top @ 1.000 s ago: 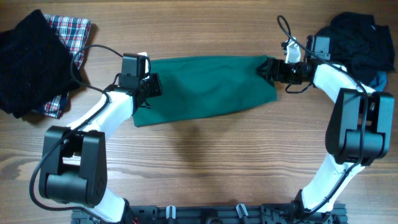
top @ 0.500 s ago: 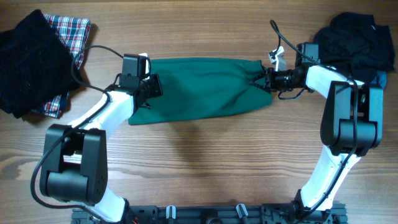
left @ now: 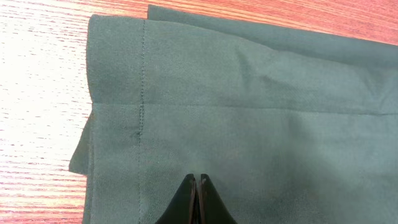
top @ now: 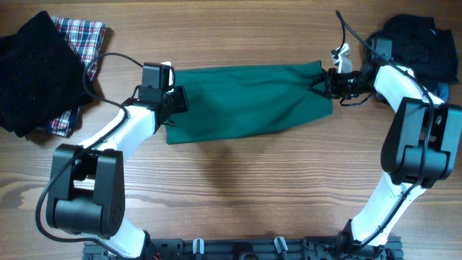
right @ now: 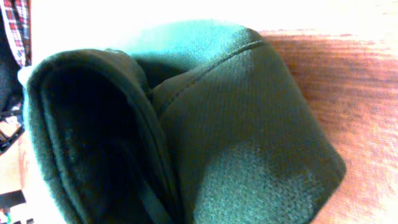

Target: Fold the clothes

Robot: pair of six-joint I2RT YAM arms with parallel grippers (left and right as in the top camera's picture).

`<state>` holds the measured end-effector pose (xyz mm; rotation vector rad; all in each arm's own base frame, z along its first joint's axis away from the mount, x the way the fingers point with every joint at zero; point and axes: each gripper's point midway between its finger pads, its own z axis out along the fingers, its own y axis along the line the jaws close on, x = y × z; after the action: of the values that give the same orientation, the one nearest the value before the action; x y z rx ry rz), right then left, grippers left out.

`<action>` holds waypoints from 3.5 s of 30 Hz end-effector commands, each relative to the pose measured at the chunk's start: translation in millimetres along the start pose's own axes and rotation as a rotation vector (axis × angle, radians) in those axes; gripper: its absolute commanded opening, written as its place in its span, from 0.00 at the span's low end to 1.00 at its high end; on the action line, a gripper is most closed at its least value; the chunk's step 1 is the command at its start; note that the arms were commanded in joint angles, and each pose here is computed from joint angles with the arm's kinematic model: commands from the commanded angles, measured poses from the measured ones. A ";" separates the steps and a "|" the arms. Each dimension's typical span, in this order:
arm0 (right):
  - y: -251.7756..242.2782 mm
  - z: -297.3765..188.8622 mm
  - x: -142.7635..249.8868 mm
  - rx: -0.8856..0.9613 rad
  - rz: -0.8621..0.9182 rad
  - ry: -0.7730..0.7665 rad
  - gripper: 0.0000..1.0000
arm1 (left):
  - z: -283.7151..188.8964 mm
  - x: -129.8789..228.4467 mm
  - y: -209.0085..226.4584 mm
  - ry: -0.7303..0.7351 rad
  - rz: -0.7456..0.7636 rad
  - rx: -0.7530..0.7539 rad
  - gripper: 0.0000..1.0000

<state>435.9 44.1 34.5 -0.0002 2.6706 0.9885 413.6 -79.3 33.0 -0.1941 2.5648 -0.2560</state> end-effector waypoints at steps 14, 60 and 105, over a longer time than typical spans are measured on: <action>147.7 9.4 3.3 -0.086 -0.243 0.016 0.04 | 3.0 -7.4 -4.0 -0.026 0.001 0.016 0.04; 71.3 -51.6 -28.5 0.038 -0.053 -0.124 0.04 | -59.6 -48.1 -21.0 -0.183 0.009 0.069 0.04; 246.4 52.8 15.9 -0.052 -0.379 0.071 0.04 | -66.8 -54.0 -19.7 -0.204 -0.019 0.057 0.04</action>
<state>406.3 255.1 153.6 -0.5321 2.5708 0.9273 420.8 -80.5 103.5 -0.2030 2.3940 -0.3074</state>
